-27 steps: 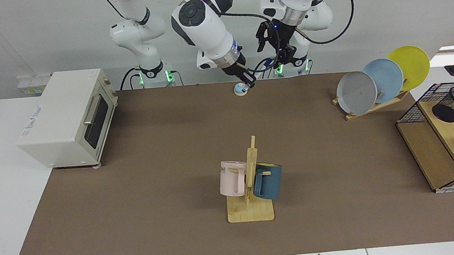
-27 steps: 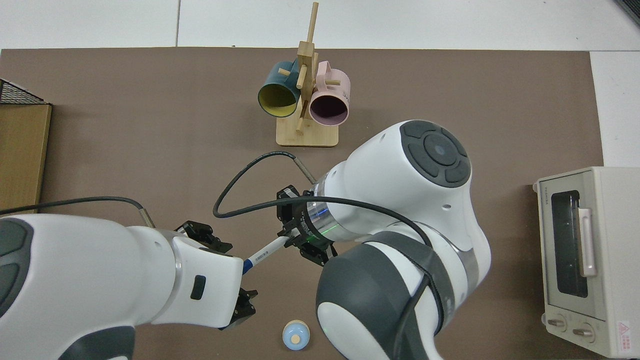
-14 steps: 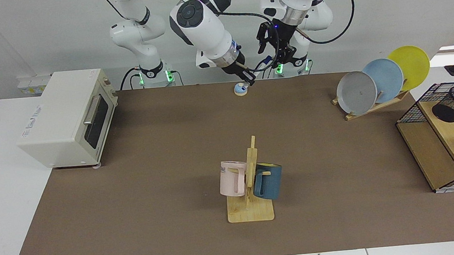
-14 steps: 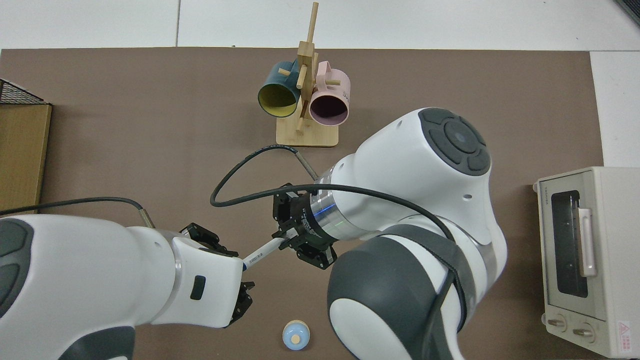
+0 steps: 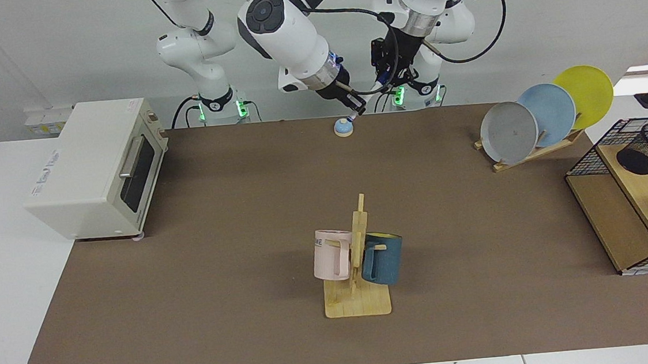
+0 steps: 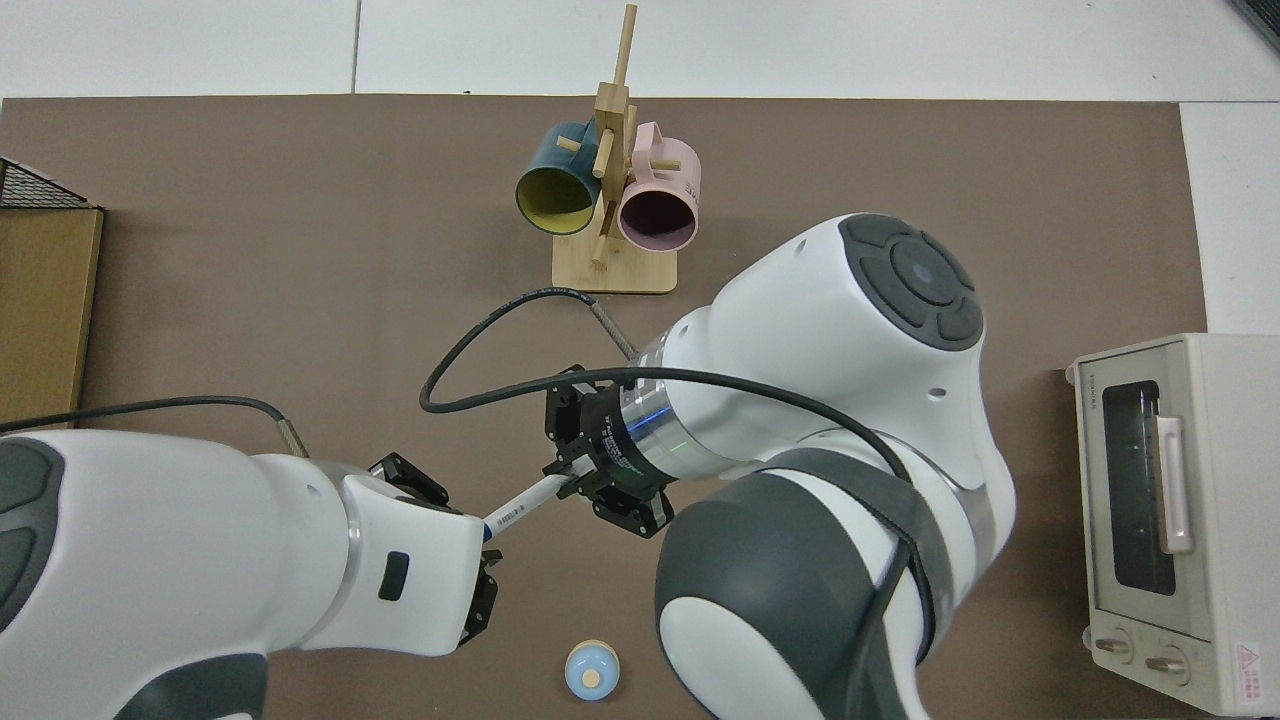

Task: Put markers into pen holder
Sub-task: 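Open the right gripper and withdraw while the left gripper holds the marker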

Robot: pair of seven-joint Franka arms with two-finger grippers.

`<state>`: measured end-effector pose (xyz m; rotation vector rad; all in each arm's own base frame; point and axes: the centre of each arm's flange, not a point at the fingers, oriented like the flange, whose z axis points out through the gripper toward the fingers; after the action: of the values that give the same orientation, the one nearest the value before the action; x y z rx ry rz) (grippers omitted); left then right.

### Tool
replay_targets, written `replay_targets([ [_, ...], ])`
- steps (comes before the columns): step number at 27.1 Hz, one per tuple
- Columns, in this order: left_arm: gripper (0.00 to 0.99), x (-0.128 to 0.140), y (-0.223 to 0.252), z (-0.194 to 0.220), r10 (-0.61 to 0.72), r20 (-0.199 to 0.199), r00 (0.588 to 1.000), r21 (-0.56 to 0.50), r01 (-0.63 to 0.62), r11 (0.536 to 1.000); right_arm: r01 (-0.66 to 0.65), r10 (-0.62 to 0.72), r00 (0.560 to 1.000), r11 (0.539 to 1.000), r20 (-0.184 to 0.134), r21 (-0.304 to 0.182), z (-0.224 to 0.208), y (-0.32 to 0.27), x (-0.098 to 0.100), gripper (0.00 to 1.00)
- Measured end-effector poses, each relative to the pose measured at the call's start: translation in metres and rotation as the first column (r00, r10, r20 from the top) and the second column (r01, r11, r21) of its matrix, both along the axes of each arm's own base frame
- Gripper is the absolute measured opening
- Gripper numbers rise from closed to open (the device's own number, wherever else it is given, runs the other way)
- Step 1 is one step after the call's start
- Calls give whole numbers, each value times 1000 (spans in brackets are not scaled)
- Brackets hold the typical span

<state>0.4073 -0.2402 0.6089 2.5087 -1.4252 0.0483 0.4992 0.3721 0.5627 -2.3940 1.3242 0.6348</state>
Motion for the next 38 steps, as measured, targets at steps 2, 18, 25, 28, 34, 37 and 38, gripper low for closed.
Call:
replay_targets([
  [2, 304, 0, 0, 0, 1, 1, 1000, 0, -1, 1000, 0, 0, 1000, 1000, 1, 0, 0, 0, 0, 167],
  [18, 260, 0, 0, 0, 9, -1, 1000, 0, -9, 1000, -9, 9, 1000, 1000, 8, 0, 2, 5, -3, 167],
  [25, 79, -1, 0, -1, 16, -5, 1000, 5, -16, 1000, -12, 12, 1000, 1000, 13, -3, 3, 6, -4, 167],
  [28, 79, 0, 0, -1, 17, -6, 1000, 5, -17, 1000, -12, 12, 1000, 1000, 14, -3, 3, 6, -4, 167],
  [34, 79, 1, 2, -1, 22, -5, 1000, 3, -22, 1000, -45, 45, 998, 999, 31, 1, 3, 8, -6, 432],
  [37, 79, 1, 3, -1, 23, -5, 1000, 3, -23, 1000, -59, 59, 997, 998, 41, 4, 4, 8, -7, 608],
  [38, 79, 1, 3, -1, 23, -5, 1000, 3, -23, 1000, -59, 59, 997, 998, 44, 4, 5, 7, -6, 634],
])
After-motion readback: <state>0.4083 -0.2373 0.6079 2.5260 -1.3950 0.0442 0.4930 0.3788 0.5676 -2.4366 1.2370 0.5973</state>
